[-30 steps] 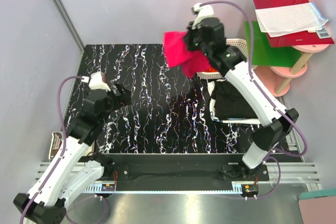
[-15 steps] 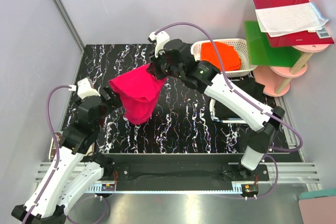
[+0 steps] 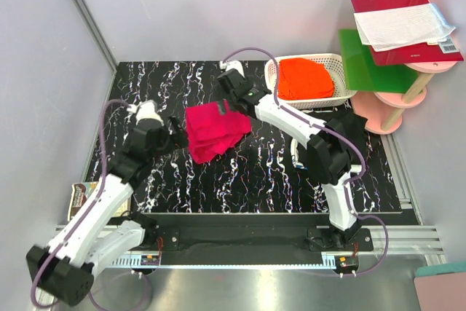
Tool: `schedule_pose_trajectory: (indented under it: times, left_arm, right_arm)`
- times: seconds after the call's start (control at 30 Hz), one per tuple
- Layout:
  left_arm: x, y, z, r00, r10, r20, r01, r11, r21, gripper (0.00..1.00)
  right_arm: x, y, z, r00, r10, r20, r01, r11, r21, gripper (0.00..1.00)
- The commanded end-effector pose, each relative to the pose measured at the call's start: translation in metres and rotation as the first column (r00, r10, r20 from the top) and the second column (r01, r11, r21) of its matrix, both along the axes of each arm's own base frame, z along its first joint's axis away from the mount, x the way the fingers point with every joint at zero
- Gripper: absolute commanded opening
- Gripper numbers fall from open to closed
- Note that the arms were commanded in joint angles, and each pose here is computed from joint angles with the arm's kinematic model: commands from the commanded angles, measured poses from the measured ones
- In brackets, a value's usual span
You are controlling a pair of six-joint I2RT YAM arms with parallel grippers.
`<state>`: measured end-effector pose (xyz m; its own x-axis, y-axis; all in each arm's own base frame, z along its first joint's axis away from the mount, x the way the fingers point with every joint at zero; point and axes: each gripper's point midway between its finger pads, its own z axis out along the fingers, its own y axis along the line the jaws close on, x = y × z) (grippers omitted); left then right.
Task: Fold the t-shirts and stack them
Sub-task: Move the tshirt to the center of the board, then flatten out the tshirt
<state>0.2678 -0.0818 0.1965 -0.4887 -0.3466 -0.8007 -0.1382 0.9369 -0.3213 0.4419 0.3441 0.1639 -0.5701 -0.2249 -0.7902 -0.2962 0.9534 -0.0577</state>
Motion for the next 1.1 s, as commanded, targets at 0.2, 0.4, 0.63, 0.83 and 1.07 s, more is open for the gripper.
schedule_pose_trajectory:
  times: [0.2, 0.4, 0.63, 0.83, 1.07]
  left_arm:
    - [0.038, -0.101, -0.048, 0.96, -0.253, -0.116, 0.255, 0.967, 0.001, 0.94]
    - [0.059, -0.081, -0.111, 0.944, -0.053, -0.326, 0.134, 0.964, 0.231, 0.95]
    - [0.076, -0.065, -0.137, 0.918, 0.102, -0.384, 0.059, 0.921, 0.386, 0.72]
    - [0.083, -0.058, -0.116, 0.909, 0.177, -0.378, 0.014, 0.892, 0.451, 0.0]
    - [0.076, -0.081, 0.008, 0.985, 0.02, -0.173, 0.044, 0.933, 0.358, 0.0]
  right_arm:
    - [-0.008, -0.045, 0.059, 0.984, -0.124, 0.131, 0.115, 0.991, 0.074, 1.0]
    - [-0.017, -0.062, 0.058, 0.983, -0.128, 0.128, 0.122, 0.991, 0.054, 1.0]
    - [-0.022, -0.079, 0.053, 0.982, -0.149, 0.112, 0.142, 0.988, 0.061, 1.0]
    - [-0.026, -0.084, 0.043, 0.985, -0.148, 0.089, 0.143, 0.988, 0.06, 1.0]
    - [-0.03, -0.085, 0.03, 0.983, -0.171, 0.059, 0.167, 0.983, 0.075, 1.0]
